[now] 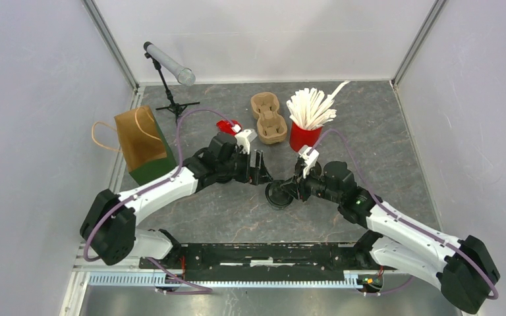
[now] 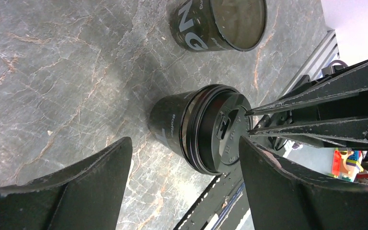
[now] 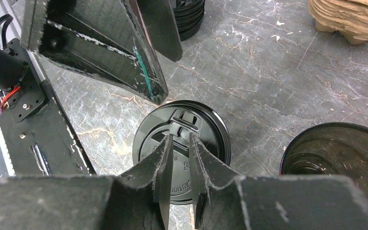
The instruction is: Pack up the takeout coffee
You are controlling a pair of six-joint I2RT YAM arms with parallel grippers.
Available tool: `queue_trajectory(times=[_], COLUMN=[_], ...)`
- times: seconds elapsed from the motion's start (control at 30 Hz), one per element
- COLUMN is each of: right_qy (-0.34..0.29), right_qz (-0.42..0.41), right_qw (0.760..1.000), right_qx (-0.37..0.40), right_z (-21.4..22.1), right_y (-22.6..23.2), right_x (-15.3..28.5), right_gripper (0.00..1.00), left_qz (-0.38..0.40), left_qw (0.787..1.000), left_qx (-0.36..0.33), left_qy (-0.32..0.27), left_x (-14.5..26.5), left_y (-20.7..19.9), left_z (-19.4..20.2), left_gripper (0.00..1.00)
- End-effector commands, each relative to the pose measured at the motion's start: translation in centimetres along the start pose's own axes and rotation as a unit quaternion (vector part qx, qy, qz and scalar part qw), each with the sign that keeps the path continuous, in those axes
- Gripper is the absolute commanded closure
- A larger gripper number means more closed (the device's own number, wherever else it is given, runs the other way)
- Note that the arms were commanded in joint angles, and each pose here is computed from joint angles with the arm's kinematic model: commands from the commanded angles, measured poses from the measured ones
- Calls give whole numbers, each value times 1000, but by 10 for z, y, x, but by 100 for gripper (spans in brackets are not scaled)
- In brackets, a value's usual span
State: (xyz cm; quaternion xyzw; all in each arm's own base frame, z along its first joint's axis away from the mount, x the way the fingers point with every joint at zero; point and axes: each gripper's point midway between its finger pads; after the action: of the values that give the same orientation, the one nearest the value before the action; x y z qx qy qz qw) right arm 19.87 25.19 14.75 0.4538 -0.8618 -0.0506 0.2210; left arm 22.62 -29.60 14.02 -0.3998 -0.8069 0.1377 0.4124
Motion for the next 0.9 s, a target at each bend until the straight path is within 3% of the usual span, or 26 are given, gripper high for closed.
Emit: queue_trajectory(times=[0.0,0.43,0.87], right_qy=[-10,36,9], right_qz=[-11,-4,-57], right_qw=[1000,999,998], right_qx=[3,-24,-12], right_z=[4,62,30], right_y=[-2,-17,6], right_x=[-5,-5,-4], right_gripper=[76,78,75], left_qz=[25,5,29], left_qw=[1000,999,999], left_qx=[-5,11,20], left_qy=[-12,35,-1], left_x=[-15,-44,-25], left_y=[-9,15,-6], left_z=[-7,36,17], left_gripper=[13,29,18])
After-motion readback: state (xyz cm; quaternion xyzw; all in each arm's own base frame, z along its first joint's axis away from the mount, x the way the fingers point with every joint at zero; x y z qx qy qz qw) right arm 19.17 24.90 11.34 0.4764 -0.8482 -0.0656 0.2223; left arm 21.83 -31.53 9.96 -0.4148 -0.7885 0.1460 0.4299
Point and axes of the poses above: each gripper's point midway between its finger pads, its own x axis back along the fingers, its own y axis along the line the jaws close on, z = x × y, and after that the axes turned 3 degrees about -x, right-handed
